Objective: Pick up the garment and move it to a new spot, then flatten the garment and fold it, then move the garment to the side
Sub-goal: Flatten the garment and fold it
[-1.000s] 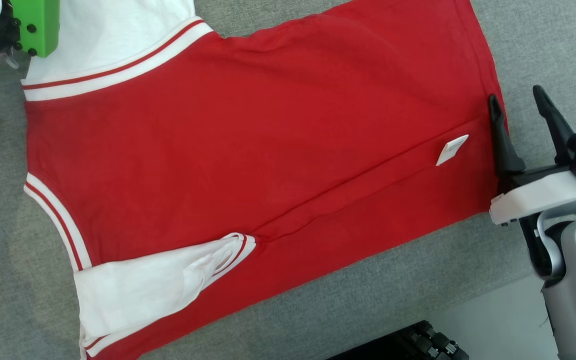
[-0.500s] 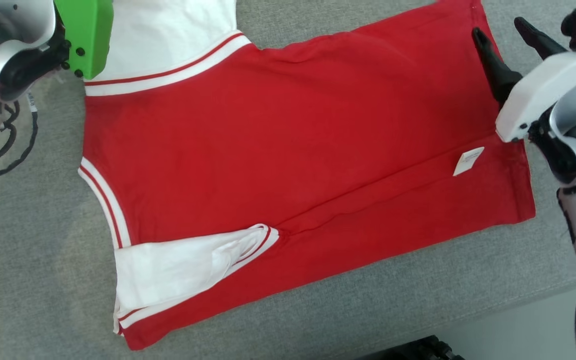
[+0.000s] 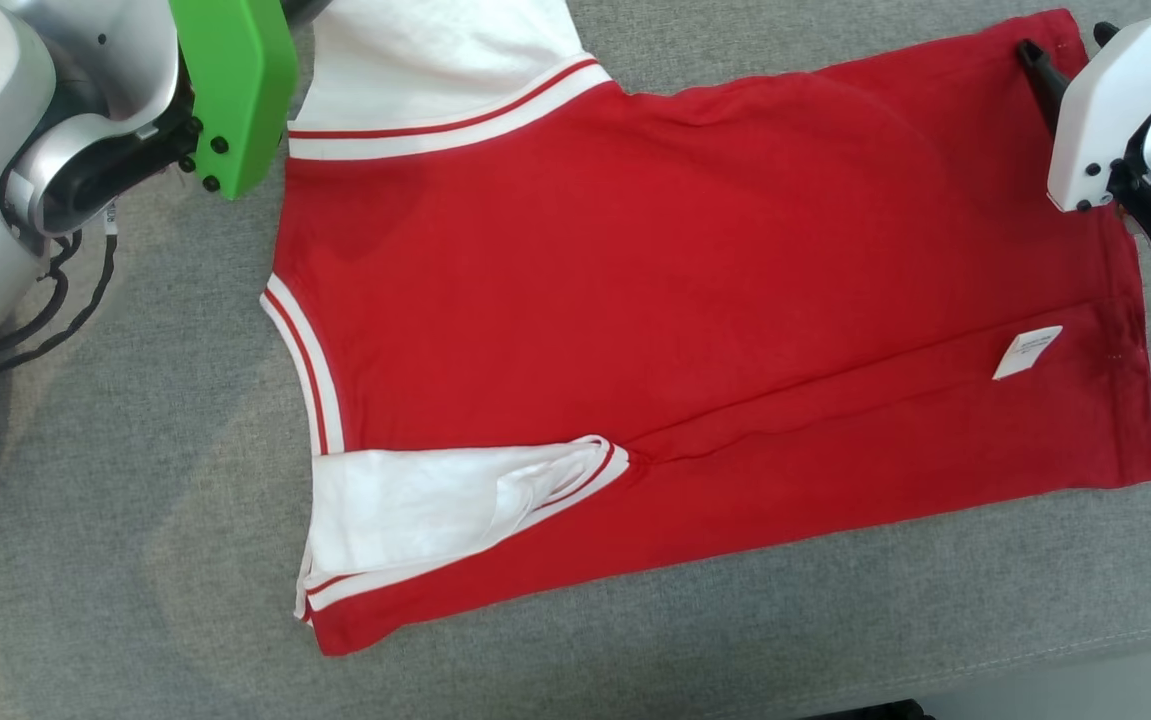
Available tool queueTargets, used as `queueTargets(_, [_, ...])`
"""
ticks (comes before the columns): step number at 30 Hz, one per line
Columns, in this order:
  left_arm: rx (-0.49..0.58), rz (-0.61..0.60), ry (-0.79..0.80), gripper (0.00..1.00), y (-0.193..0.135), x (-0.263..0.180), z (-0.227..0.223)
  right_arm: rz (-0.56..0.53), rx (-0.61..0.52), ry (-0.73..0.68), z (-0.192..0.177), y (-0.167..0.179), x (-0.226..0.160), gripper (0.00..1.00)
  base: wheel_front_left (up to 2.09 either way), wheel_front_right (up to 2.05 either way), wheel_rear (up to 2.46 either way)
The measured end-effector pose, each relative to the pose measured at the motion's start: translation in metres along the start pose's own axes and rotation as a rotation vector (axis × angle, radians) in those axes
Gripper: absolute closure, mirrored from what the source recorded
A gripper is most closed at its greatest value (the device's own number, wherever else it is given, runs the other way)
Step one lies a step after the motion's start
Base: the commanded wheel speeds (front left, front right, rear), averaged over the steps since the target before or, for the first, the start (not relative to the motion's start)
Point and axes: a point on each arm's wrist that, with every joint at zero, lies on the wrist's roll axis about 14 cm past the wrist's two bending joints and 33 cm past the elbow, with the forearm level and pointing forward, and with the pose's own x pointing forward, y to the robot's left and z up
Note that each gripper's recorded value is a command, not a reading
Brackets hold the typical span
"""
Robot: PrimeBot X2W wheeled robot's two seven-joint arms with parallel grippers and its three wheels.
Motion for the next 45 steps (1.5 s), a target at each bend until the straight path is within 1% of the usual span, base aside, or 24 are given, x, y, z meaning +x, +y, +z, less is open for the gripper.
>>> queueTargets(2, [-0.003,0.004,0.004,1.00,0.001,-0.002,-0.003,0.005,0.006,0.012,-0.002,0.002,0.004,0.16,0.00,0.00,0.00])
queueTargets(3, [-0.008,0.006,0.007,1.00,0.003,-0.003,-0.004,0.007,0.010,0.014,-0.003,0.003,0.006,0.23,0.00,0.00,0.00])
queueTargets(4, [-0.010,0.009,0.009,1.00,0.004,-0.004,-0.006,0.008,0.012,0.015,-0.004,0.004,0.007,0.33,0.00,0.00,0.00])
queueTargets(5, [-0.012,0.011,0.009,1.00,0.005,-0.004,-0.007,0.010,0.019,0.014,-0.004,0.005,0.008,0.51,0.00,0.00,0.00])
queueTargets(6, [-0.015,0.013,0.011,1.00,0.006,-0.004,-0.008,0.012,0.023,0.012,-0.003,0.005,0.009,0.66,0.00,0.00,0.00])
queueTargets(7, [-0.016,0.013,0.011,1.00,0.006,-0.005,-0.008,0.013,0.024,0.009,-0.002,0.005,0.010,0.85,0.00,0.00,0.00])
queueTargets(8, [-0.015,0.016,0.010,1.00,0.006,-0.005,-0.008,0.014,0.024,0.005,-0.002,0.006,0.010,1.00,0.00,0.00,0.00])
queueTargets(14, [-0.007,0.037,-0.034,1.00,0.008,-0.012,0.001,0.010,0.016,-0.025,0.003,0.003,0.004,1.00,0.00,0.00,0.00])
queueTargets(18, [0.024,0.060,-0.108,1.00,0.010,-0.019,0.017,-0.008,0.024,-0.096,0.020,-0.006,-0.006,1.00,0.00,0.00,0.00])
queueTargets(21, [0.038,0.095,-0.198,1.00,0.019,-0.028,0.038,-0.016,0.067,-0.169,0.038,-0.014,-0.014,1.00,0.00,0.00,0.00])
queueTargets(23, [0.022,0.115,-0.240,1.00,0.025,-0.033,0.046,-0.019,0.089,-0.212,0.048,-0.017,-0.018,1.00,0.00,0.00,0.00])
queueTargets(25, [0.005,0.126,-0.240,1.00,0.028,-0.036,0.045,-0.011,0.118,-0.236,0.054,-0.017,-0.020,1.00,0.00,0.00,0.00])
queueTargets(28, [-0.026,0.117,-0.258,1.00,0.025,-0.042,0.048,0.012,0.144,-0.240,0.054,-0.013,-0.022,1.00,0.00,0.00,0.00])
queueTargets(31, [-0.058,0.094,-0.279,1.00,0.017,-0.050,0.042,0.022,0.168,-0.227,0.043,-0.013,-0.024,1.00,0.00,0.00,0.00])
queueTargets(35, [-0.108,0.081,-0.306,1.00,0.007,-0.067,0.020,0.059,0.237,-0.251,0.038,-0.007,-0.034,1.00,0.00,0.00,0.00])
queueTargets(37, [-0.139,0.070,-0.305,1.00,-0.004,-0.075,0.003,0.068,0.257,-0.257,0.033,-0.007,-0.039,1.00,0.00,0.00,0.00])
queueTargets(41, [-0.216,0.068,-0.327,1.00,-0.025,-0.094,-0.019,0.079,0.283,-0.262,0.022,-0.009,-0.049,1.00,0.00,0.00,0.00])
queueTargets(43, [-0.254,0.061,-0.333,1.00,-0.038,-0.102,-0.027,0.082,0.281,-0.248,0.015,-0.009,-0.053,1.00,0.00,0.00,0.00])
queueTargets(45, [-0.264,0.056,-0.336,1.00,-0.050,-0.109,-0.034,0.082,0.276,-0.241,0.010,-0.011,-0.056,1.00,0.00,0.00,0.00])
